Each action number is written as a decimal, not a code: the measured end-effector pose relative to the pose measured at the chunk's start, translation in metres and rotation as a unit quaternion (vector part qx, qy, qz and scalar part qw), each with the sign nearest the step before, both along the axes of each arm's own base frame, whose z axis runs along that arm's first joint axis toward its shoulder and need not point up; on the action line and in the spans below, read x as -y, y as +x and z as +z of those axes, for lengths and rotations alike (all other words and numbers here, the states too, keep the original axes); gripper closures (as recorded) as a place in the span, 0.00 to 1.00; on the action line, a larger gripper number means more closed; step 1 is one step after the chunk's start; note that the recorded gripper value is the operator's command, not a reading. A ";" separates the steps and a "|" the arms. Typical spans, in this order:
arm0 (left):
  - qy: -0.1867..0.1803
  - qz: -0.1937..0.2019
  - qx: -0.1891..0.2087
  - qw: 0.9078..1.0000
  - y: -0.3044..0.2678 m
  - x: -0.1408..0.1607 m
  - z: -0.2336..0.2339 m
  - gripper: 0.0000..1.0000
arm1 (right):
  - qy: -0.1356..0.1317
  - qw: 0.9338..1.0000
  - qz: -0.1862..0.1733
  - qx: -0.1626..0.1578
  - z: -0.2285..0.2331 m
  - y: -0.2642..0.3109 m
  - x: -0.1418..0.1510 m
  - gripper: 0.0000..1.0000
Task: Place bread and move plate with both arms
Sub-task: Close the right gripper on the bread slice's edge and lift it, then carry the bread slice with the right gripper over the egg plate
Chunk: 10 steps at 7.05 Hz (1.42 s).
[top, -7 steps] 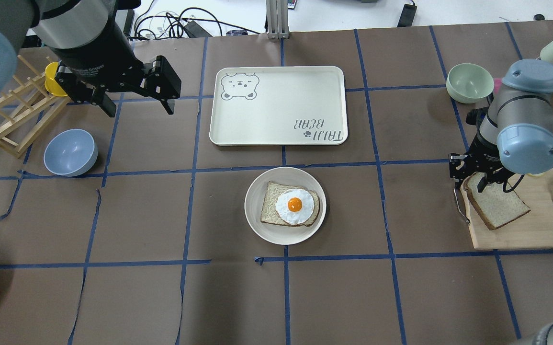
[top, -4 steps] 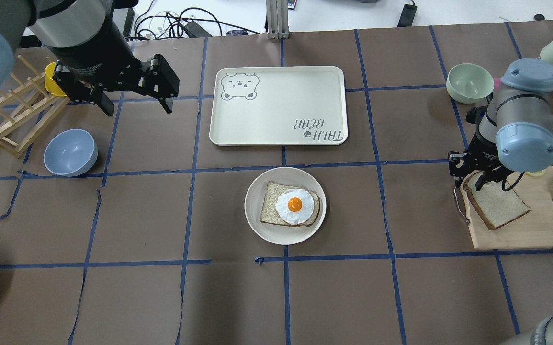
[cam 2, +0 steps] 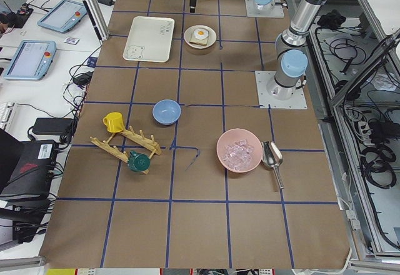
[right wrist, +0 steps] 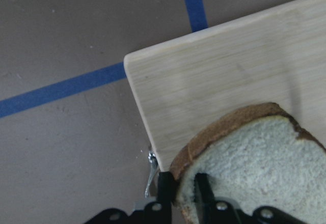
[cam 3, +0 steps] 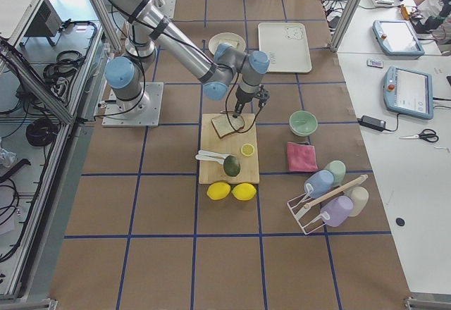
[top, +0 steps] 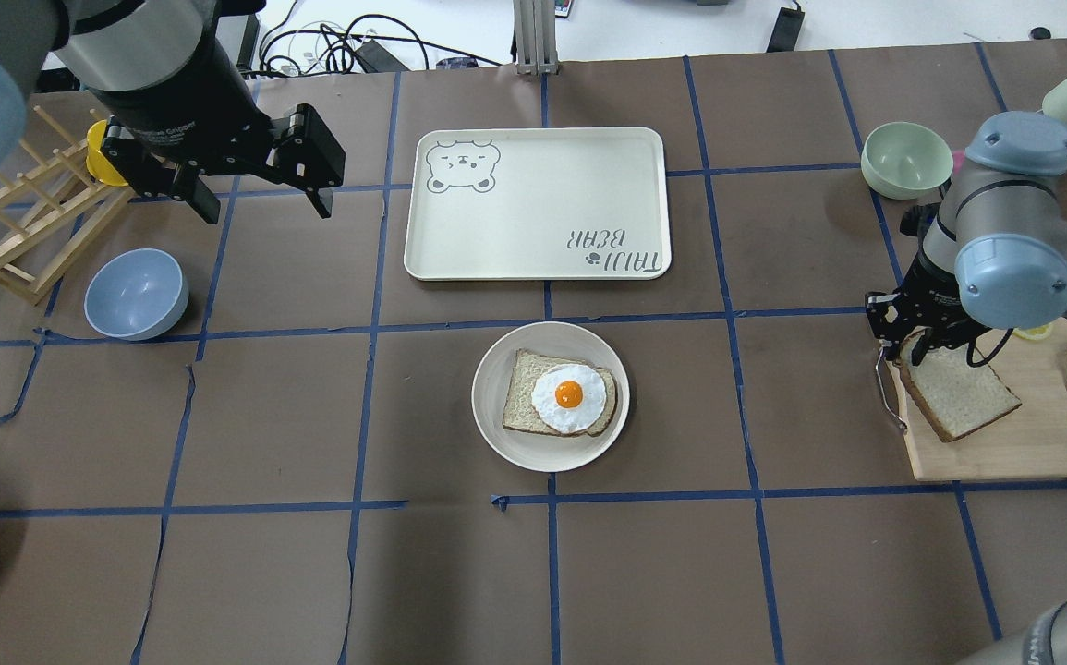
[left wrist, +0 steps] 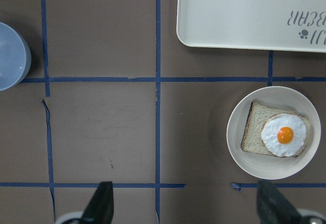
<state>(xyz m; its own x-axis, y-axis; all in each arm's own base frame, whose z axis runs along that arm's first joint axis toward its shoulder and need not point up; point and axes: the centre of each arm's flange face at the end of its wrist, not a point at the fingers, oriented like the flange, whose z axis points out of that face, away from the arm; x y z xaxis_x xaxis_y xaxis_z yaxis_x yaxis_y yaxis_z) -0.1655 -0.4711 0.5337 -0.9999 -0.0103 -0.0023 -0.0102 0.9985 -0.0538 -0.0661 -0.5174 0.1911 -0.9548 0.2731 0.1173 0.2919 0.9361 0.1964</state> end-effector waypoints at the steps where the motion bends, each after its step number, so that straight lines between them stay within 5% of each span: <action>1: 0.000 0.000 0.000 1.000 0.000 0.000 0.000 0.00 | 0.002 1.000 0.000 0.001 0.000 0.000 -0.001 1.00; 7: -0.001 0.001 0.000 1.000 0.001 0.000 0.001 0.00 | 0.054 0.998 0.003 0.024 0.093 0.004 0.028 1.00; 10: -0.001 0.001 0.000 1.000 0.001 0.000 0.001 0.00 | 0.062 0.996 -0.056 0.039 0.160 0.110 0.035 1.00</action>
